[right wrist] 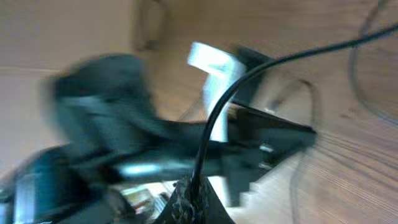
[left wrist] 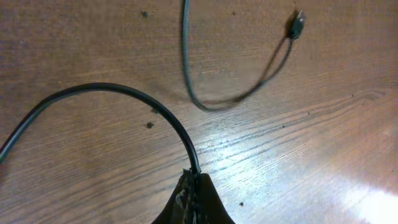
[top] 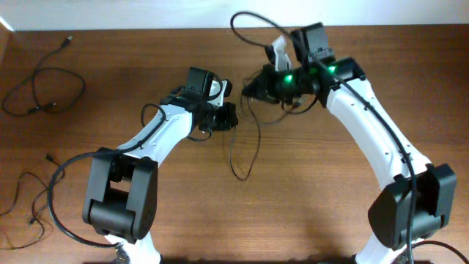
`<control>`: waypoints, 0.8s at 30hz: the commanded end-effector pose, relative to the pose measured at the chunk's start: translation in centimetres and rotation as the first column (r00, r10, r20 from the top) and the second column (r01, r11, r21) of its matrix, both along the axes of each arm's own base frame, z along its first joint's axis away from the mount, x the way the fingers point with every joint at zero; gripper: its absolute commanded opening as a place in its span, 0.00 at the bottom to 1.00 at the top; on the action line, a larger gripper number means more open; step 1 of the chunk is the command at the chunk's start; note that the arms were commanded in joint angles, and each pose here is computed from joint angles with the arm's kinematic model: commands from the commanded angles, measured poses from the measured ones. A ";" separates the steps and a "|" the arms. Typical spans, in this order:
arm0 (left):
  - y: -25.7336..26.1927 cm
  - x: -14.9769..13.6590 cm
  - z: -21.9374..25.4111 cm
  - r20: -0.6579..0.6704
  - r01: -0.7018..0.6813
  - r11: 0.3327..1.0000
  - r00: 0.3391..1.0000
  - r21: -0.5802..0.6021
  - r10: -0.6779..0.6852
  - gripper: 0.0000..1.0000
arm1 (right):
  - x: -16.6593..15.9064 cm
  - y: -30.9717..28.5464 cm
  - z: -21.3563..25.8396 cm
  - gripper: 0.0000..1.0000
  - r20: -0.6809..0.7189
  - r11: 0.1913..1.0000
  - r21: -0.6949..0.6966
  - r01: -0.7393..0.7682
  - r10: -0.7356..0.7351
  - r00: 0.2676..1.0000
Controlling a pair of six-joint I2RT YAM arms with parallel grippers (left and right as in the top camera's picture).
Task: Untangle cables
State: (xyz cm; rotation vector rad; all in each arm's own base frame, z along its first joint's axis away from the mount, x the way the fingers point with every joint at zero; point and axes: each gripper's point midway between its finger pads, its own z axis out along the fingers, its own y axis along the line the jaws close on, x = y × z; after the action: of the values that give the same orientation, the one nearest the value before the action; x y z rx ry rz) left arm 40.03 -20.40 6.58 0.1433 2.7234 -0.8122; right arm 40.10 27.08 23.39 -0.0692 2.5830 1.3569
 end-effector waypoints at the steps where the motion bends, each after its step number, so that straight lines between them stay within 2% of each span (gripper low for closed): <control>1: -0.3 0.8 1.7 0.061 0.015 1.000 0.998 -0.017 -0.014 0.00 | -1.2 2.3 7.2 0.04 0.069 0.975 0.191 -0.110 0.098 0.993; 5: -0.4 0.9 1.8 0.064 0.016 1.000 0.998 -0.018 -0.015 0.00 | -2.6 4.9 13.3 0.04 0.206 0.950 0.240 -0.199 0.150 0.967; 6: -0.4 0.8 1.8 0.064 0.016 1.000 0.998 -0.019 -0.015 0.00 | -3.0 5.3 13.6 0.04 0.204 0.948 0.245 -0.206 0.157 0.966; 9: -0.4 0.8 1.7 0.063 0.016 1.000 0.998 -0.018 -0.015 0.00 | -3.8 4.8 11.0 0.04 0.098 0.961 0.204 -0.189 0.172 0.980; 12: -0.4 0.8 1.7 0.063 0.016 1.000 0.998 -0.018 -0.015 0.00 | -4.0 2.6 3.8 0.04 -0.043 0.995 -0.005 -0.101 0.101 0.994; 15: -0.4 0.8 1.7 0.063 0.016 1.000 0.998 -0.018 -0.015 0.00 | -3.7 1.1 -0.1 0.29 -0.091 0.991 -0.126 -0.041 0.030 0.995; 16: -0.4 0.8 1.7 0.063 0.016 1.000 0.998 -0.018 -0.015 0.00 | -3.4 0.5 -1.1 0.50 -0.090 0.986 -0.166 -0.016 0.001 0.996; 17: -0.4 0.8 1.7 0.063 0.016 1.000 0.998 -0.018 -0.015 0.00 | -2.6 -0.6 -1.8 0.64 -0.073 0.976 -0.217 0.026 -0.042 0.996; 19: -0.3 0.6 1.6 0.053 0.016 1.000 0.998 -0.015 -0.016 0.00 | -1.9 -1.6 -2.0 0.81 -0.063 0.968 -0.242 0.059 -0.076 0.995; 21: 0.1 0.0 1.1 0.031 0.024 1.000 0.999 0.010 -0.024 0.00 | -1.7 -2.5 -2.6 0.87 -0.070 0.958 -0.275 0.076 -0.099 0.993; 24: 2.4 -0.6 -0.4 0.034 0.057 0.984 0.997 0.170 -0.064 0.00 | -2.0 -4.5 -4.1 0.87 -0.072 0.912 -0.395 0.114 -0.154 0.985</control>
State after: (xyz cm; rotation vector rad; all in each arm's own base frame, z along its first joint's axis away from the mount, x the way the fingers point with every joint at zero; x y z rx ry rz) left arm 39.17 -19.80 5.96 0.1742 2.7670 -0.7677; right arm 37.73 24.18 20.26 0.0962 2.8378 0.9559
